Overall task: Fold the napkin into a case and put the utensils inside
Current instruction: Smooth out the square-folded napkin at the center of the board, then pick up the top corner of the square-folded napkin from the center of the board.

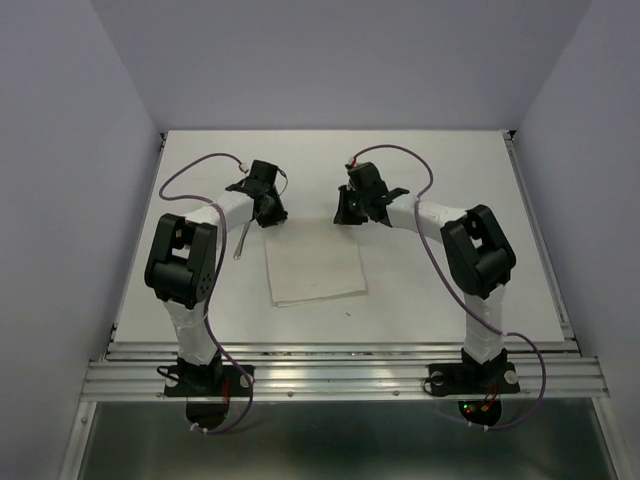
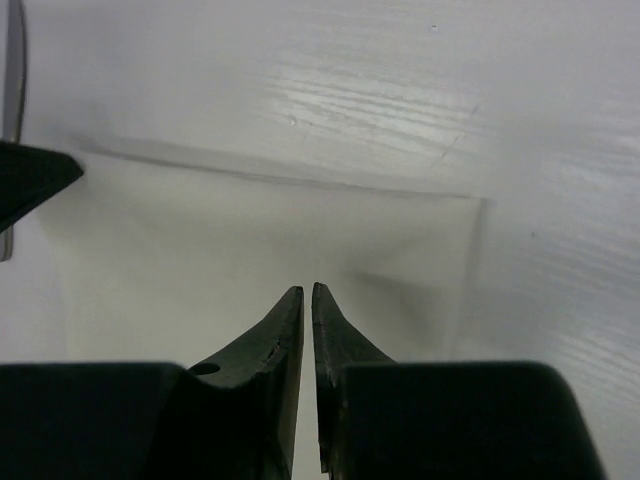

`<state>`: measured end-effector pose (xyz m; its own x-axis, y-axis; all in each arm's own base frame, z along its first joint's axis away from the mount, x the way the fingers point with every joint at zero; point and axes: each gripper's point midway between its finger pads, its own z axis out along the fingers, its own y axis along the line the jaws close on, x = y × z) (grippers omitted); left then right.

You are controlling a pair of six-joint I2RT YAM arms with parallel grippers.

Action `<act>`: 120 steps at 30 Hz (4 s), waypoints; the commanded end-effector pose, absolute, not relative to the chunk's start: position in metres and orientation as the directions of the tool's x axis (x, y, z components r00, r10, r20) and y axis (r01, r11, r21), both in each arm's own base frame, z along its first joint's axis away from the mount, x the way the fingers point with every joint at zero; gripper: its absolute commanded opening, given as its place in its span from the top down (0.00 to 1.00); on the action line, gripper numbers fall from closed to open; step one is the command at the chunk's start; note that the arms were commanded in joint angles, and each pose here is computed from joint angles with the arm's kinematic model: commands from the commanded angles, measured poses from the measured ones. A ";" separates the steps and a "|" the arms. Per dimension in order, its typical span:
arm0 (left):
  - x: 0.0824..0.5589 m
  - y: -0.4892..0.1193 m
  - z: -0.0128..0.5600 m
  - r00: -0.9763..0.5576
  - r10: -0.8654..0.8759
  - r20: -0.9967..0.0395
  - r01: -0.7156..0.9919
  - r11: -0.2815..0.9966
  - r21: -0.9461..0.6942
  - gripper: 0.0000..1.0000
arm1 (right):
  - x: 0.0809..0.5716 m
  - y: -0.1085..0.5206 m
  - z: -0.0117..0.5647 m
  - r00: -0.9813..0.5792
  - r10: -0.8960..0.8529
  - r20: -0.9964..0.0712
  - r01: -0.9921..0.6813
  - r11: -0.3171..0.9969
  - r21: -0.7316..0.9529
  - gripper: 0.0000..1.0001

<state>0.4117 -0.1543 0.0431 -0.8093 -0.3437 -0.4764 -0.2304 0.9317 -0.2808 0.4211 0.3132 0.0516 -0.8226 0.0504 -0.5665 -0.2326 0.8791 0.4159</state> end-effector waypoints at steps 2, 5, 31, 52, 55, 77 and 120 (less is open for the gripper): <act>0.436 -0.145 0.061 -0.775 -0.347 -0.529 -0.231 0.934 -0.273 0.65 | 0.398 0.322 0.108 -0.791 0.088 -0.606 -0.289 0.818 0.497 0.86; 0.438 -0.145 0.052 -0.780 -0.349 -0.520 -0.238 0.933 -0.269 0.65 | 0.369 0.325 0.106 -0.808 0.062 -0.586 -0.304 0.808 0.505 0.86; 0.438 -0.132 0.123 -0.709 -0.335 -0.621 -0.207 0.940 -0.271 0.60 | 0.265 0.200 0.042 -0.848 0.054 -0.528 -0.073 0.974 0.216 0.79; 0.373 -0.026 0.190 -0.600 -0.483 -0.637 -0.373 0.874 -0.312 0.51 | 0.183 0.423 0.078 -0.526 -0.523 -0.670 -0.741 0.669 0.059 0.45; 0.370 -0.026 0.183 -0.610 -0.487 -0.624 -0.375 0.872 -0.314 0.51 | 0.178 0.430 0.066 -0.530 -0.536 -0.657 -0.749 0.660 0.066 0.45; 0.374 -0.037 0.166 -0.652 -0.483 -0.585 -0.345 0.876 -0.338 0.51 | 0.179 0.434 0.060 -0.554 -0.491 -0.672 -0.714 0.696 0.080 0.68; 0.371 -0.039 0.156 -0.666 -0.482 -0.569 -0.345 0.876 -0.338 0.51 | 0.243 0.412 0.109 -0.573 -0.280 -0.770 -0.561 0.819 0.120 0.99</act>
<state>0.3718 -0.0410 0.1570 -0.6653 -0.4968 -0.5572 -0.3551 0.8672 -0.3491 0.2042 0.4135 0.0769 -0.5736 -0.4176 -0.7047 -0.6329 0.7721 0.0576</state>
